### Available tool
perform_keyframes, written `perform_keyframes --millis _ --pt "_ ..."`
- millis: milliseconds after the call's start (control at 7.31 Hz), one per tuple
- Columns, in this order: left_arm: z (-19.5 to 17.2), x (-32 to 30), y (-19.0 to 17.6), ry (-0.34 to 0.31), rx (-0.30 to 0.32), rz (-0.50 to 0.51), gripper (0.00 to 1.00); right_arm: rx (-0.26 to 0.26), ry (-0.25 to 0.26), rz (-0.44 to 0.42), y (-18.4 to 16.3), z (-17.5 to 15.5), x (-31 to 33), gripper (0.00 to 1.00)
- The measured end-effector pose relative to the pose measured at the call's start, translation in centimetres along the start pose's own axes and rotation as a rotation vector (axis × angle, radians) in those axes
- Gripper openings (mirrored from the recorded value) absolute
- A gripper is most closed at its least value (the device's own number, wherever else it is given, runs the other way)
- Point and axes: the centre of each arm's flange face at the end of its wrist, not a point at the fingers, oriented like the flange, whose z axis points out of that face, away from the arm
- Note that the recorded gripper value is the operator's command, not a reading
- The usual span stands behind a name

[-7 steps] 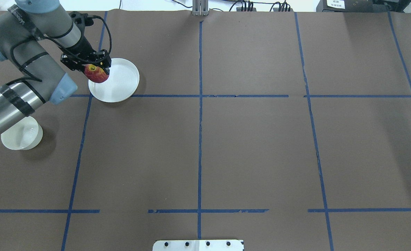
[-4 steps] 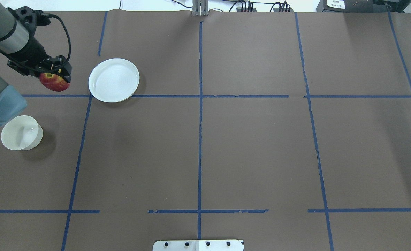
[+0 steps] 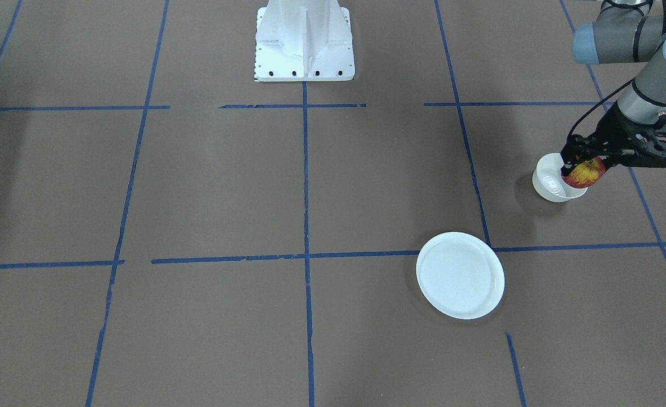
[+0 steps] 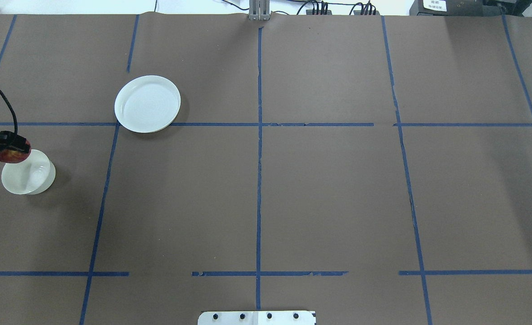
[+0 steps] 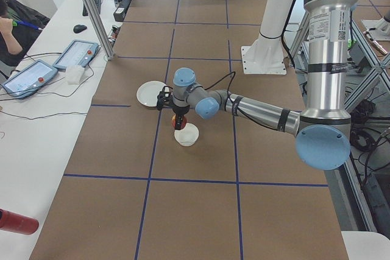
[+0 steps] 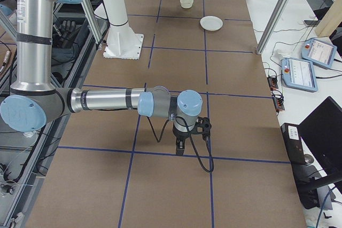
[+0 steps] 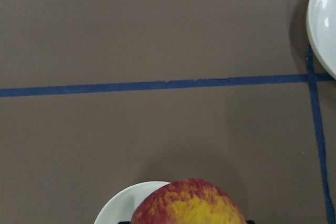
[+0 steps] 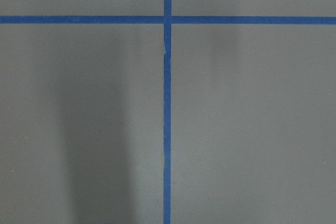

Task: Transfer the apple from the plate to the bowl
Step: 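Lower the apple into the white bowl and open the left gripper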

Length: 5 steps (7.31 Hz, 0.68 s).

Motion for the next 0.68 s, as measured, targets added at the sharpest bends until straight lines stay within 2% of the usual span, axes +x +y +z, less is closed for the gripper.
perform_keyframes --millis 684 --pt "5.0 1.1 3.3 -0.014 -0.095 -0.022 0.01 0.0 0.0 -0.001 0.0 0.0 0.0 1.0"
